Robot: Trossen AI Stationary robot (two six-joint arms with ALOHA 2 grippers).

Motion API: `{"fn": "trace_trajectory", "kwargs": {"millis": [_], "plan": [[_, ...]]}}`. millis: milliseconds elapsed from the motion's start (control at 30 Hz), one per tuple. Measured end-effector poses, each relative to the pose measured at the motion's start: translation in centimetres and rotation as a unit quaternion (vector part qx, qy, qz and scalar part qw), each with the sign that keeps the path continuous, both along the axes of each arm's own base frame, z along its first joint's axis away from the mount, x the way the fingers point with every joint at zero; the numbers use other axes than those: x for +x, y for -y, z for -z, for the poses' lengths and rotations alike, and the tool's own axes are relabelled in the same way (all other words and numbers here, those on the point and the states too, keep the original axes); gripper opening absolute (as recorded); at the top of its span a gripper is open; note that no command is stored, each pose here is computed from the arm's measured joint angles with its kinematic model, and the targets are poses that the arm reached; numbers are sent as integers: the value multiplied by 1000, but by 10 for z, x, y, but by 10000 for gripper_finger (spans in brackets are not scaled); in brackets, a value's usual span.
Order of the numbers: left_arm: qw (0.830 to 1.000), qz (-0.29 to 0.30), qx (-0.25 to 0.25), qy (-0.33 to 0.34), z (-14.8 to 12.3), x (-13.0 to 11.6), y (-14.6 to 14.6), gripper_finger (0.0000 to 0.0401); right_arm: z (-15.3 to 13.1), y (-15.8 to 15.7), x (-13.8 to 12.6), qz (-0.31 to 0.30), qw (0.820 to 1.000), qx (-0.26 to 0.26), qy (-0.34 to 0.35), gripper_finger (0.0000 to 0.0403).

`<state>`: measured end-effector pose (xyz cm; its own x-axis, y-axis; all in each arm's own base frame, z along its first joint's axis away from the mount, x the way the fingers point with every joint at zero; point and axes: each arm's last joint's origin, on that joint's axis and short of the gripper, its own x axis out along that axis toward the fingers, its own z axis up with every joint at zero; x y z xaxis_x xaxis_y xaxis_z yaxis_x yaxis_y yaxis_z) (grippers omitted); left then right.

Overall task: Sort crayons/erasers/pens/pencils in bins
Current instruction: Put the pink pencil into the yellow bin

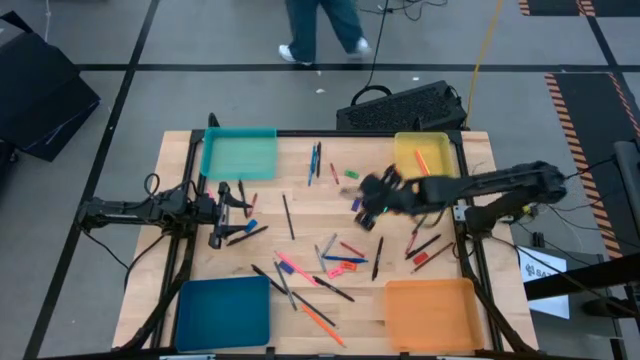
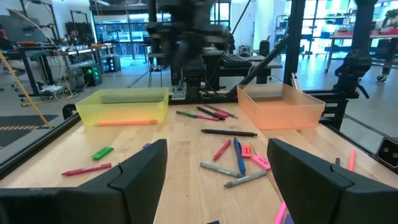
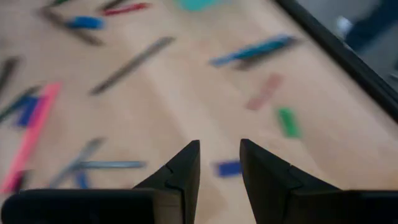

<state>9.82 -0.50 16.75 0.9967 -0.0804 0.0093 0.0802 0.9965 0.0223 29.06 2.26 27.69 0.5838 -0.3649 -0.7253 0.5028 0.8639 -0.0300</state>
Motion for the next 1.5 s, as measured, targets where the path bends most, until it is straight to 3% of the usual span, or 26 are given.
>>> {"fn": "trace_trajectory", "kwargs": {"millis": [333, 533, 933, 1267, 1500], "plan": [[1000, 0, 0, 0, 0, 0, 0, 278, 15, -118, 93, -174, 984, 8, 44, 126], [1000, 0, 0, 0, 0, 0, 0, 278, 56, -162, 122, -203, 978, 1, 43, 157], [1000, 0, 0, 0, 0, 0, 0, 278, 134, -154, 146, -163, 986, -16, -15, 150], [1000, 0, 0, 0, 0, 0, 0, 278, 163, -138, 155, -154, 987, 13, -46, 114], [1000, 0, 0, 0, 0, 0, 0, 278, 180, -130, 145, -153, 985, 14, -75, 69]]}}
